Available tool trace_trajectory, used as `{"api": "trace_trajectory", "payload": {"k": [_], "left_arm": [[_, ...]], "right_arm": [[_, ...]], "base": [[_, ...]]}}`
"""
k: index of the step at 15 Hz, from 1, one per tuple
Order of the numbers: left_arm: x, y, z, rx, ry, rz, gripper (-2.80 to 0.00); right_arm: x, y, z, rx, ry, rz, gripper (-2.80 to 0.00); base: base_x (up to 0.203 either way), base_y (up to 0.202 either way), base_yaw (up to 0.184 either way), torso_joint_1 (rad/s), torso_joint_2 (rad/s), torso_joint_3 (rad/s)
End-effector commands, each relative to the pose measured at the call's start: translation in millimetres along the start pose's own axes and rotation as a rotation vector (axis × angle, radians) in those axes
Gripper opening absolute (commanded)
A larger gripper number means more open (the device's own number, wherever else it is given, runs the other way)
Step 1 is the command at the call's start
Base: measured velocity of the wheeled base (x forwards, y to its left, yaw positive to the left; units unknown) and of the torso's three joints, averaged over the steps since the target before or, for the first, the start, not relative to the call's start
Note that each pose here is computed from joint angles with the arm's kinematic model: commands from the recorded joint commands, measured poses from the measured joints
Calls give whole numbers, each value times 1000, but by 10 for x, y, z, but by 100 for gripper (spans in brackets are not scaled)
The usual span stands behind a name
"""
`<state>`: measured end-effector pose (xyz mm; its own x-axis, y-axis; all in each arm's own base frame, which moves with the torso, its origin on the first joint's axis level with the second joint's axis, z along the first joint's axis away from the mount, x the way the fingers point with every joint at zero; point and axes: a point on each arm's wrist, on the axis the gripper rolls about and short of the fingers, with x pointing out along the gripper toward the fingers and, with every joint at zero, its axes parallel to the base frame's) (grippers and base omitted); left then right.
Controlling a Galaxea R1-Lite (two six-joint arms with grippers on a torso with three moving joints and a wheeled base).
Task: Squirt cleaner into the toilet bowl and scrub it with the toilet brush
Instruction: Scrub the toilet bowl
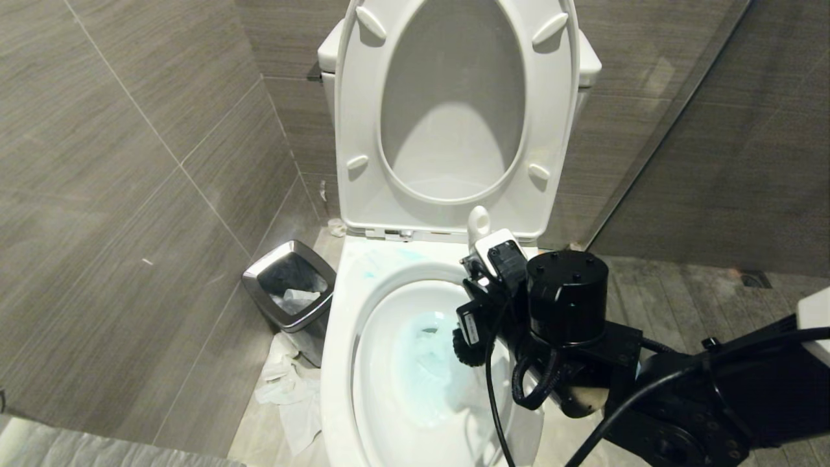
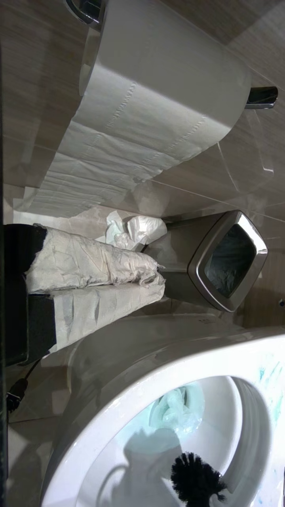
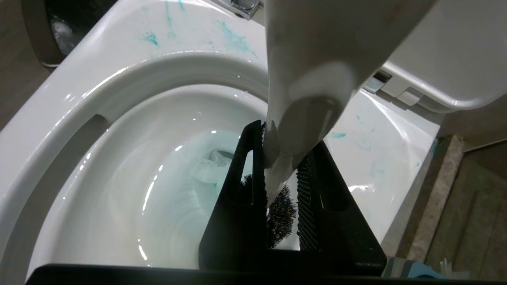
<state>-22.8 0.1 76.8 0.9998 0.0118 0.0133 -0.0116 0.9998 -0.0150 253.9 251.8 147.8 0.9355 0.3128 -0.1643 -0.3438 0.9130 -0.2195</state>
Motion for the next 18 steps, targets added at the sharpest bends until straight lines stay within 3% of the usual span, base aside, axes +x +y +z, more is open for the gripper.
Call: {"api": "trace_trajectory", "payload": {"k": [1, 4, 6, 10, 16, 18], "left_arm": [[6, 0, -21, 0, 7, 1, -280], [6, 0, -21, 0, 7, 1, -280], [6, 0, -21, 0, 7, 1, -280], [6, 0, -21, 0, 7, 1, -280], [6, 0, -21, 1, 7, 1, -280], [6, 0, -21, 0, 7, 1, -280]], "right_arm": [[18, -2, 55, 9, -21, -6, -280], [58, -18, 297, 38, -89, -16, -280], [125, 16, 332, 30, -79, -10, -280], [491, 237, 146, 12, -46, 0, -280], [1017, 581, -383, -29, 37, 11, -280], [1020, 586, -377, -27, 34, 11, -280]], "base": [[0, 0, 0, 0, 0, 0], [0, 0, 0, 0, 0, 0], [0, 0, 0, 0, 0, 0], [0, 0, 0, 0, 0, 0], [0, 0, 0, 0, 0, 0], [0, 0, 0, 0, 0, 0]]}}
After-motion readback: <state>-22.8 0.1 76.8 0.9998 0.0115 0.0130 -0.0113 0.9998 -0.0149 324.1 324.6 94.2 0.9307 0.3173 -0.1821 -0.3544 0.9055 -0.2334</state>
